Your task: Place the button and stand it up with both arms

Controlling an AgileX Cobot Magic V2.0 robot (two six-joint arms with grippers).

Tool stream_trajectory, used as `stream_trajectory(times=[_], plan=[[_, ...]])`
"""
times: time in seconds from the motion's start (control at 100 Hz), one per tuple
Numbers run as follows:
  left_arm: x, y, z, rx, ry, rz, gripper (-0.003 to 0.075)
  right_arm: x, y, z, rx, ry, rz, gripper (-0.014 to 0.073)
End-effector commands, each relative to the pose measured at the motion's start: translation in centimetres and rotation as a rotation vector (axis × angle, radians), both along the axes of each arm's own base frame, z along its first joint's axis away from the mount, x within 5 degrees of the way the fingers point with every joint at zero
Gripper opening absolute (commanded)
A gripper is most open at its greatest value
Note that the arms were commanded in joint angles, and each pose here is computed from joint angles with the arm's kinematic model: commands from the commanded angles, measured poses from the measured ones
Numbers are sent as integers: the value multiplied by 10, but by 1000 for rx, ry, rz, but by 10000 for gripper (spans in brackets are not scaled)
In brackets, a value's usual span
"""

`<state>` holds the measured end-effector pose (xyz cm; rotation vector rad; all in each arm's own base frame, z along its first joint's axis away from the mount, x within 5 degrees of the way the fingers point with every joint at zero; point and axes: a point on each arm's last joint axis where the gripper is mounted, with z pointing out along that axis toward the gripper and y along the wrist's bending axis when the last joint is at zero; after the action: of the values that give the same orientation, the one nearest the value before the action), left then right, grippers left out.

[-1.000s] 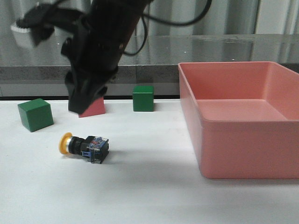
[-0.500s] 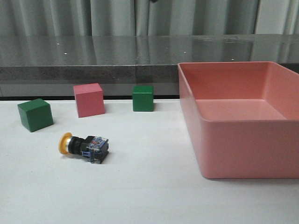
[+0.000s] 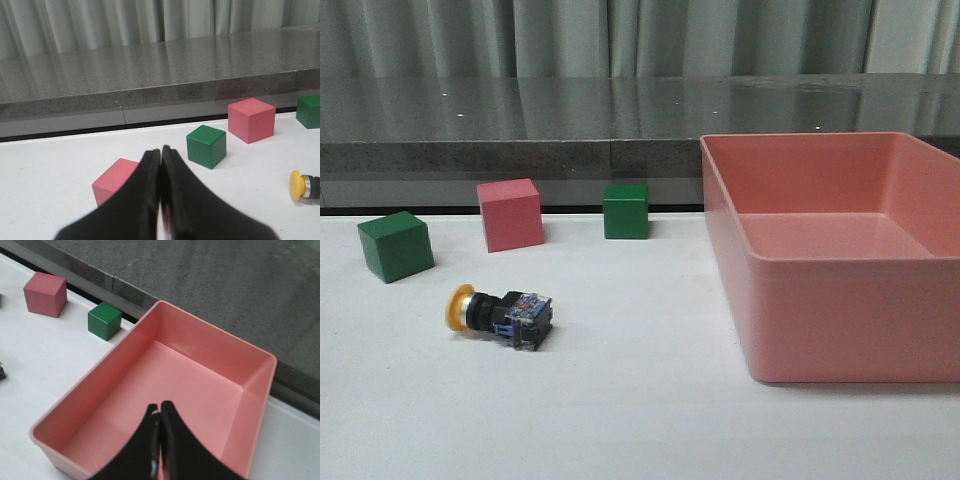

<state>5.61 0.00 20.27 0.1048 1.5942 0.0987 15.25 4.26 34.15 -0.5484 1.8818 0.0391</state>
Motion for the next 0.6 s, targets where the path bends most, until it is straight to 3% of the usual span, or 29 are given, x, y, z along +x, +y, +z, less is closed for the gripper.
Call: stream_trajectory(times=[0.0, 0.2, 0.5, 0.59], plan=[[0, 0, -6, -10, -68, -5, -19, -26, -12, 5, 47, -145, -53, -114], [0, 0, -6, -10, -68, -5, -19, -73, -24, -22, 65, -246, -88, -114], [-1, 0, -3, -11, -96, -6, -19, -86, -26, -40, 68, -264, -88, -114], [-1, 0, 3, -115, -149, -9, -19, -86, -26, -40, 68, -265, -88, -114]])
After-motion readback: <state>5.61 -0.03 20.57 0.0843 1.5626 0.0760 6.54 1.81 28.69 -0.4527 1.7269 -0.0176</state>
